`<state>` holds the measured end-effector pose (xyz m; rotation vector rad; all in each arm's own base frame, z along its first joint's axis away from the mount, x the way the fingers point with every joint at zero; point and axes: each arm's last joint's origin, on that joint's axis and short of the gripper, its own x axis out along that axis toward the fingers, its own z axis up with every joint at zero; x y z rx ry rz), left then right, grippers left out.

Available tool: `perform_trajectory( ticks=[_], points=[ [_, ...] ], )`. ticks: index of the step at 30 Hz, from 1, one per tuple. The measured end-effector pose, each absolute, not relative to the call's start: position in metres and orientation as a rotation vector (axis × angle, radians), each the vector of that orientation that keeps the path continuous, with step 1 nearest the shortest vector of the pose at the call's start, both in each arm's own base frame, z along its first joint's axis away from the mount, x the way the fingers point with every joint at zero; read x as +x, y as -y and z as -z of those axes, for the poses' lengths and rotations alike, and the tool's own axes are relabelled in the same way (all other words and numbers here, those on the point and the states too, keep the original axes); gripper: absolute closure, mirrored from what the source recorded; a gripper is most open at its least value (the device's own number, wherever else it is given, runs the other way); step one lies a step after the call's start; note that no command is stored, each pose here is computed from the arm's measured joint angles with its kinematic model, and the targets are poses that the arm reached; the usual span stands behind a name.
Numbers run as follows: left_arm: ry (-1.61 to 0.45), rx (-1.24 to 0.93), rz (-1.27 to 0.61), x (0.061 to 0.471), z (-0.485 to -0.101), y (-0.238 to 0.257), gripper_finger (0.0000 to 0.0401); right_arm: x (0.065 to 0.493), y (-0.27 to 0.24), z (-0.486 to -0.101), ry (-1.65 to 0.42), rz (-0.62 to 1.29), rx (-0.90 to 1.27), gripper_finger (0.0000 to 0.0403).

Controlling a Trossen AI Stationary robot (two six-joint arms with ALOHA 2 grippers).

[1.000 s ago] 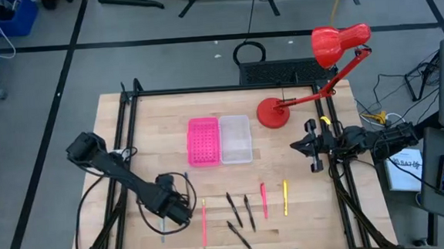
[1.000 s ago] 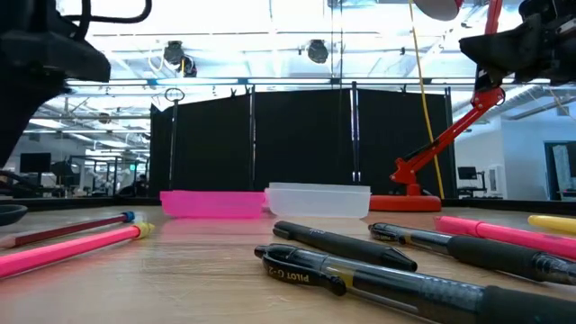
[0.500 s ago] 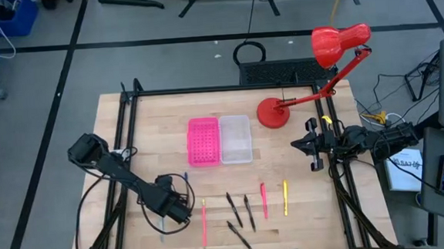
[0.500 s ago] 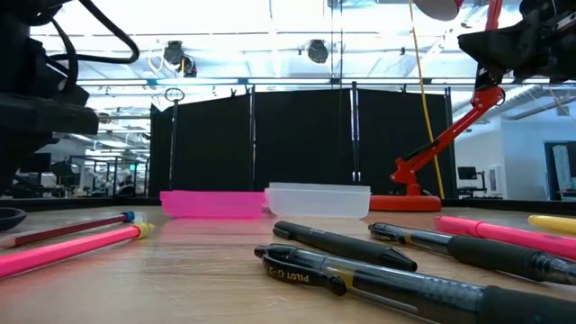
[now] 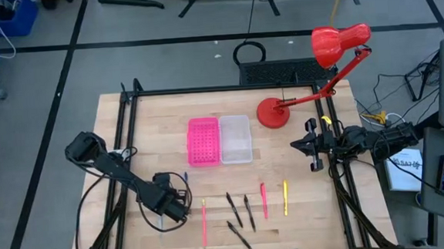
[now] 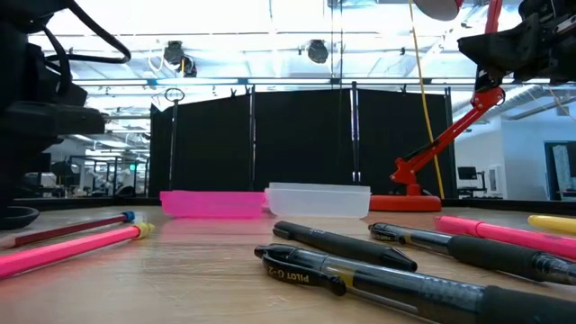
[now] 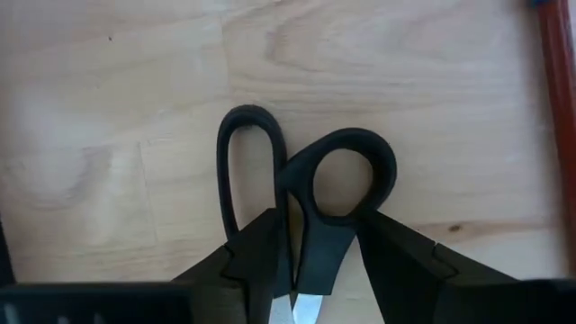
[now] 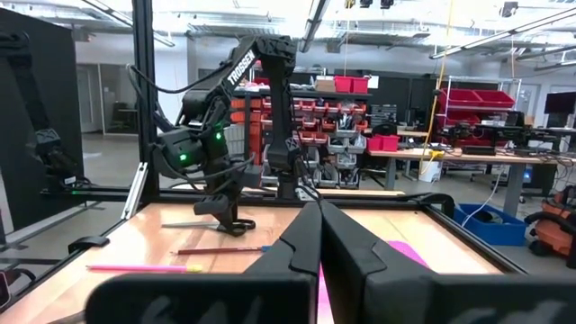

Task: Pick & place school supplies into a supply box
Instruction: Put the black scissors into the pink supply box

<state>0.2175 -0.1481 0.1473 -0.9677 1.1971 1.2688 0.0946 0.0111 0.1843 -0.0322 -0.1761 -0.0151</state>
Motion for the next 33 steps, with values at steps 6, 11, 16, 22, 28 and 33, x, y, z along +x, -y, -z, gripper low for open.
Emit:
perform_trajectory(
  ticks=[6, 11, 16, 22, 28, 33],
  points=[
    [-1.086, -1.061, -1.244, 0.22, -0.166, 0.149, 0.0242, 0.095, -0.011, -0.184, 0.176, 0.012, 0.002, 0.0403],
    [-1.046, -1.112, -1.292, 0.219, -0.169, 0.148, 0.0242, 0.095, -0.011, -0.184, 0.176, 0.01, 0.013, 0.0403],
    [-1.026, -1.139, -1.343, 0.216, -0.165, 0.146, 0.0242, 0.095, -0.011, -0.183, 0.163, 0.01, 0.011, 0.0403],
    [-1.026, -1.142, -1.403, 0.207, -0.153, 0.141, 0.0242, 0.095, -0.011, -0.183, 0.161, 0.01, 0.01, 0.0403],
    [-1.026, -1.163, -1.381, 0.201, -0.136, 0.136, 0.0242, 0.095, -0.011, -0.183, 0.161, 0.01, 0.007, 0.0403],
    [-1.041, -1.173, -1.329, 0.196, -0.125, 0.132, 0.0243, 0.095, -0.011, -0.183, 0.162, 0.011, 0.007, 0.0403]
  ],
)
